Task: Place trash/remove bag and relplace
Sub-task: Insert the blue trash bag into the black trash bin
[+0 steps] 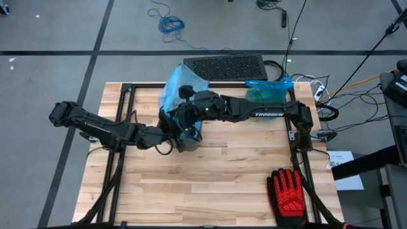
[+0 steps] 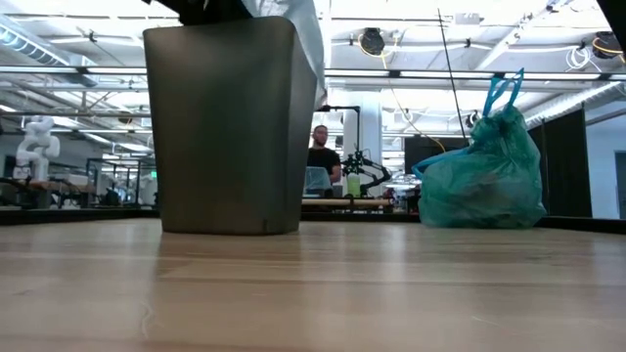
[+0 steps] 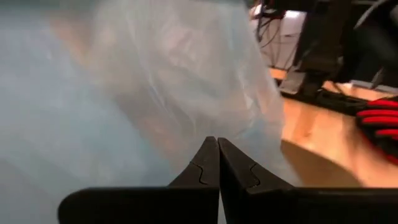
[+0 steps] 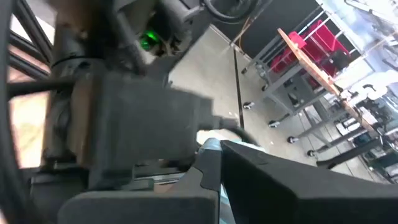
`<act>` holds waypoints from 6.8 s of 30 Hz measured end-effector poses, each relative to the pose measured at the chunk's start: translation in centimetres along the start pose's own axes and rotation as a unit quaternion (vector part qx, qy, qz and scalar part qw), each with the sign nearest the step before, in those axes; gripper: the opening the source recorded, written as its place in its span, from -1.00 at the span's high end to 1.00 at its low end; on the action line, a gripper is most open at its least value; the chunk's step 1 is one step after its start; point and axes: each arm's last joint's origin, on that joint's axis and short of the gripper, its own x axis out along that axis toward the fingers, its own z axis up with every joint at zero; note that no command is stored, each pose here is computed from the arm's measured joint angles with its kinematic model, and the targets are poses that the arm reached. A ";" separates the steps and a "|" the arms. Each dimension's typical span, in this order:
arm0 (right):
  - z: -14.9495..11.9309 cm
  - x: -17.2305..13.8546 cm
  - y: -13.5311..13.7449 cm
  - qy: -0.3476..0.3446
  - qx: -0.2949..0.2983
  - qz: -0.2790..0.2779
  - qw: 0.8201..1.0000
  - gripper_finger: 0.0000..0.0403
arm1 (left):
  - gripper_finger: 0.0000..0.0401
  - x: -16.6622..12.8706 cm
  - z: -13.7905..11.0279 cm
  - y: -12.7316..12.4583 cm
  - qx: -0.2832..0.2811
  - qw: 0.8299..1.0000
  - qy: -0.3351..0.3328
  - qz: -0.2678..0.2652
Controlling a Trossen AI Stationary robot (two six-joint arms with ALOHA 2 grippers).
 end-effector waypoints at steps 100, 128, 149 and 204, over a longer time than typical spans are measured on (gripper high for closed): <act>-1.2 -2.6 5.3 0.061 -0.026 0.130 0.989 1.00 | 1.00 -5.6 1.9 7.7 -0.045 0.990 0.078 -0.112; -1.6 -2.5 4.7 0.057 -0.019 0.134 0.989 1.00 | 1.00 -2.3 4.7 4.5 0.057 0.976 0.200 -0.064; -2.0 -2.6 5.0 0.080 -0.019 0.150 0.985 1.00 | 0.66 -6.7 7.0 4.5 0.095 0.947 0.285 -0.114; -2.7 -3.0 5.8 0.093 -0.022 0.223 0.970 1.00 | 0.47 0.8 15.3 8.9 0.294 0.885 0.294 -0.212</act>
